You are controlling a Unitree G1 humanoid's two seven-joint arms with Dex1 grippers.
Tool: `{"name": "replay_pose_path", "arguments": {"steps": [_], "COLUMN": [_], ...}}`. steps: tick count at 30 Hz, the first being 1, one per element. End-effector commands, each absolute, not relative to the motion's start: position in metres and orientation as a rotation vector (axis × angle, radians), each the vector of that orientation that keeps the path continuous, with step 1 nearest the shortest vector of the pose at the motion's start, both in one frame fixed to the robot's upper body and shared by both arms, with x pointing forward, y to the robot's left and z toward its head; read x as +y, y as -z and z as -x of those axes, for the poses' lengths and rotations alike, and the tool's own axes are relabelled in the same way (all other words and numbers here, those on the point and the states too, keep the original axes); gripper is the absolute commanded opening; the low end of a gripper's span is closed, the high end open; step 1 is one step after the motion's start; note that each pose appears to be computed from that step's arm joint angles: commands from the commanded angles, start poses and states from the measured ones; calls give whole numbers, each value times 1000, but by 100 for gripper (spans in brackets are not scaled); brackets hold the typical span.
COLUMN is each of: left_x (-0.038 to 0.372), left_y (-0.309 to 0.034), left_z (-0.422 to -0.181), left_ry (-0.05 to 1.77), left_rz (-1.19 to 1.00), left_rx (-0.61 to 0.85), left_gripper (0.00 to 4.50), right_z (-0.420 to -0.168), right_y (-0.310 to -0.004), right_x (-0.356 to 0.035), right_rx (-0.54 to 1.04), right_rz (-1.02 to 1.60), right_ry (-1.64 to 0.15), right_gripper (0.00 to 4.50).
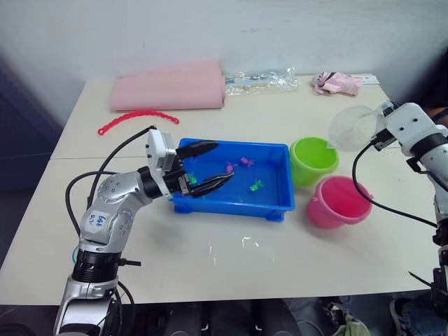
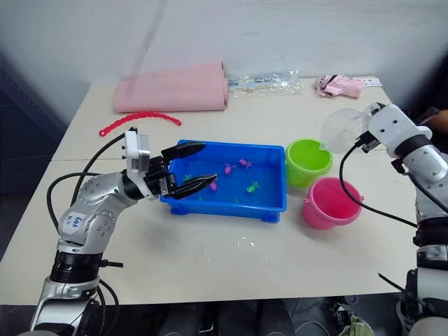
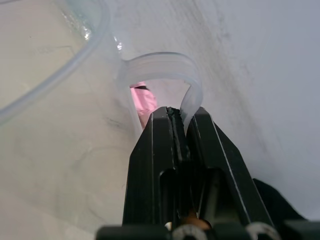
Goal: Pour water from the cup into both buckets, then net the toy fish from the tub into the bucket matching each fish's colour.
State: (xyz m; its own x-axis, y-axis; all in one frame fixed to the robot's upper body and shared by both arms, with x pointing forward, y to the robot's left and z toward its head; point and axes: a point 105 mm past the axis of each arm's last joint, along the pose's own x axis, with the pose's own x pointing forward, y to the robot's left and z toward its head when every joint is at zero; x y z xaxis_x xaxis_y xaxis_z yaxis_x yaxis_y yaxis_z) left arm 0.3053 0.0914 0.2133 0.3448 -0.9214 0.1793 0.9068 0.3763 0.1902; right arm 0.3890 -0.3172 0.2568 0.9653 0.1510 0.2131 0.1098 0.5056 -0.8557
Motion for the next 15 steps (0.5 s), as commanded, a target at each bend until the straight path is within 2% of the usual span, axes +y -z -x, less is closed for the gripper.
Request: {"name": "replay_pose_path", "arguments": {"steps": [1, 15], "left_x": [90, 91], "left_y": [-223, -225], "left_z": [-301, -301], "left_ry": [1182, 1161], "left_rz": [-81, -76], "left_rx": [-329, -327], "left_gripper": [450, 450], "right_z": [-386, -393], "right_y": [-284, -294], "right_x": [-317, -302], "right_rx": [-374, -430], "right_rz": [1100, 1333], "right_ry": [32, 47], "right_gripper": [5, 5]}}
